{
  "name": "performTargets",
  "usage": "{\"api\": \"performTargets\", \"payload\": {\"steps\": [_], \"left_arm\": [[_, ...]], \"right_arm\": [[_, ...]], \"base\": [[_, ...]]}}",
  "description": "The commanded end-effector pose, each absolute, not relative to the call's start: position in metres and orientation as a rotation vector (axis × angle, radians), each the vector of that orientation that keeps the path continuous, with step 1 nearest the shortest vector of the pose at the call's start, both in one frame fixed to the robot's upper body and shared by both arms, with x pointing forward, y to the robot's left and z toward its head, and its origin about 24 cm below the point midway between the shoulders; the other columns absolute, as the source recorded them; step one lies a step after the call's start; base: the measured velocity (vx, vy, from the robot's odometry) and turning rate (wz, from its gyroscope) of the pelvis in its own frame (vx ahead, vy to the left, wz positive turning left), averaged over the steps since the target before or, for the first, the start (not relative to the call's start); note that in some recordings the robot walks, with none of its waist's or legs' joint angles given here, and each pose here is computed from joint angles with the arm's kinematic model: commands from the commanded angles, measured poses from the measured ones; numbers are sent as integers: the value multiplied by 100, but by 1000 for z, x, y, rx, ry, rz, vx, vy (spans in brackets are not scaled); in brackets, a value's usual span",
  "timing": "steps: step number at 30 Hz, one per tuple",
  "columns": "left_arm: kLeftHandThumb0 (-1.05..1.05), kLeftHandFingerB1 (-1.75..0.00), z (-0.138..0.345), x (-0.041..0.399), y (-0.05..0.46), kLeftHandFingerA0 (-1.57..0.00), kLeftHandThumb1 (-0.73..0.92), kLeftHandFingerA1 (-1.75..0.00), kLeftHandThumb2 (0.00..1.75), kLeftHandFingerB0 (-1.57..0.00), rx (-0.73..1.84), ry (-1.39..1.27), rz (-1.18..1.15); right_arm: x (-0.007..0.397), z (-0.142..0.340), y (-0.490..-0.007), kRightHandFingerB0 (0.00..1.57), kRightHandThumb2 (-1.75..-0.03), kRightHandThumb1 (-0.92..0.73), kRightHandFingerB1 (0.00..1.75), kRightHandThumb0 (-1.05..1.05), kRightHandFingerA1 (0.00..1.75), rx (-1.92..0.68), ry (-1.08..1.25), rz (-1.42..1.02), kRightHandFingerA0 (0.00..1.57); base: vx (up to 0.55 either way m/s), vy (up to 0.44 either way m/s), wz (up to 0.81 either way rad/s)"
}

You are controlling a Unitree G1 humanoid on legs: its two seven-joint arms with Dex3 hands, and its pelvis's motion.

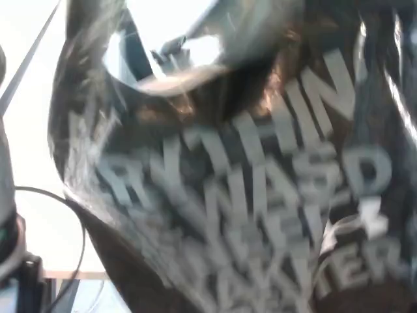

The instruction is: A plastic bag is kept infront of the robot in the middle of the desk and the robot uses both its hands to grab it from the top and lifts it up and then releases it.

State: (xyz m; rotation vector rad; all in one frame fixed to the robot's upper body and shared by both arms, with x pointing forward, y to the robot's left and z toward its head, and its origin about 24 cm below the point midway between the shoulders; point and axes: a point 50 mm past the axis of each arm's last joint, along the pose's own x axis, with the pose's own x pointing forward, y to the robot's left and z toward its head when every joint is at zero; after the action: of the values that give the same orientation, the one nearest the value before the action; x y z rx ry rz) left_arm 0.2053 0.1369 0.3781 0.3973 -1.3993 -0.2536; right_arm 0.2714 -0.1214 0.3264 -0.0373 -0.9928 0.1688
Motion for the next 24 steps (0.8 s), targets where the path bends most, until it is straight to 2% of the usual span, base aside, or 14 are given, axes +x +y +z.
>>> {"api": "performTargets", "payload": {"steps": [1, 2, 4, 5, 6, 7, 13, 14, 15, 16, 21, 22, 23, 24], "left_arm": [[-19, -133, 383, 245, 155, -125, 46, -144, 84, -103, 478, -1242, -249], [-18, -175, 384, 254, 159, -94, 61, -173, 57, -74, 467, -1206, -249], [-20, -134, 393, 274, 167, -128, 44, -145, 84, -106, 552, -1194, -142], [-22, -133, 399, 282, 172, -126, 45, -144, 84, -104, 609, -1193, -70], [-22, -133, 402, 287, 175, -126, 45, -144, 84, -104, 636, -1190, -31], [-16, -175, 410, 296, 181, -94, 63, -175, 58, -72, 670, -1165, 29], [-17, -175, 429, 313, 199, -91, 61, -175, 58, -67, 569, -1086, 60], [-24, -134, 429, 315, 200, -122, 47, -146, 82, -100, 564, -1065, 70], [-24, -134, 428, 318, 200, -122, 47, -146, 82, -100, 556, -1035, 84], [-18, -175, 427, 318, 199, -91, 61, -175, 58, -69, 562, -1042, 71], [-19, -175, 409, 310, 173, -94, 61, -175, 58, -72, 762, -1117, 51], [-20, -135, 405, 309, 170, -124, 48, -146, 83, -104, 725, -1104, 6], [-20, -135, 402, 309, 168, -124, 48, -146, 83, -104, 665, -1082, -51], [-18, -175, 392, 305, 164, -88, 62, -175, 57, -69, 670, -1083, -108]], "right_arm": [[318, 333, -142, 55, -65, -87, 158, -38, 174, -263, -877, -17, 90], [327, 334, -146, 61, -70, -85, 152, -43, 173, -303, -855, -50, 87], [352, 341, -160, 53, -68, -86, 146, -40, 174, -353, -757, -130, 74], [363, 346, -169, 42, -64, -89, 152, -39, 175, -364, -706, -156, 74], [369, 348, -174, 42, -64, -89, 152, -39, 175, -364, -679, -158, 74], [376, 357, -186, 50, -71, -84, 130, -42, 163, -398, -639, -201, 86], [383, 396, -205, 63, -70, -84, 112, -40, 156, -512, -604, -416, 83], [383, 403, -209, 57, -67, -87, 139, -44, 155, -499, -600, -411, 98], [382, 412, -215, 57, -67, -87, 139, -44, 155, -477, -595, -403, 98], [380, 420, -219, 59, -66, -86, 117, -43, 151, -453, -584, -419, 98], [360, 461, -242, 59, -65, -85, 136, -47, 157, -469, -549, -563, 86], [356, 467, -245, 60, -65, -85, 133, -45, 160, -470, -547, -578, 88], [352, 472, -247, 60, -65, -85, 133, -45, 160, -472, -550, -587, 88], [341, 485, -255, 56, -65, -83, 121, -43, 158, -446, -572, -648, 83]], "base": [[0, 0, 0], [0, 0, 0], [0, 0, 0], [0, 0, 0], [0, 0, 0], [0, 0, 0], [0, 0, 0], [0, 0, 0], [0, 0, 0], [0, 0, 0], [0, 0, 0], [0, 0, 0], [0, 0, 0], [0, 0, 0]]}}
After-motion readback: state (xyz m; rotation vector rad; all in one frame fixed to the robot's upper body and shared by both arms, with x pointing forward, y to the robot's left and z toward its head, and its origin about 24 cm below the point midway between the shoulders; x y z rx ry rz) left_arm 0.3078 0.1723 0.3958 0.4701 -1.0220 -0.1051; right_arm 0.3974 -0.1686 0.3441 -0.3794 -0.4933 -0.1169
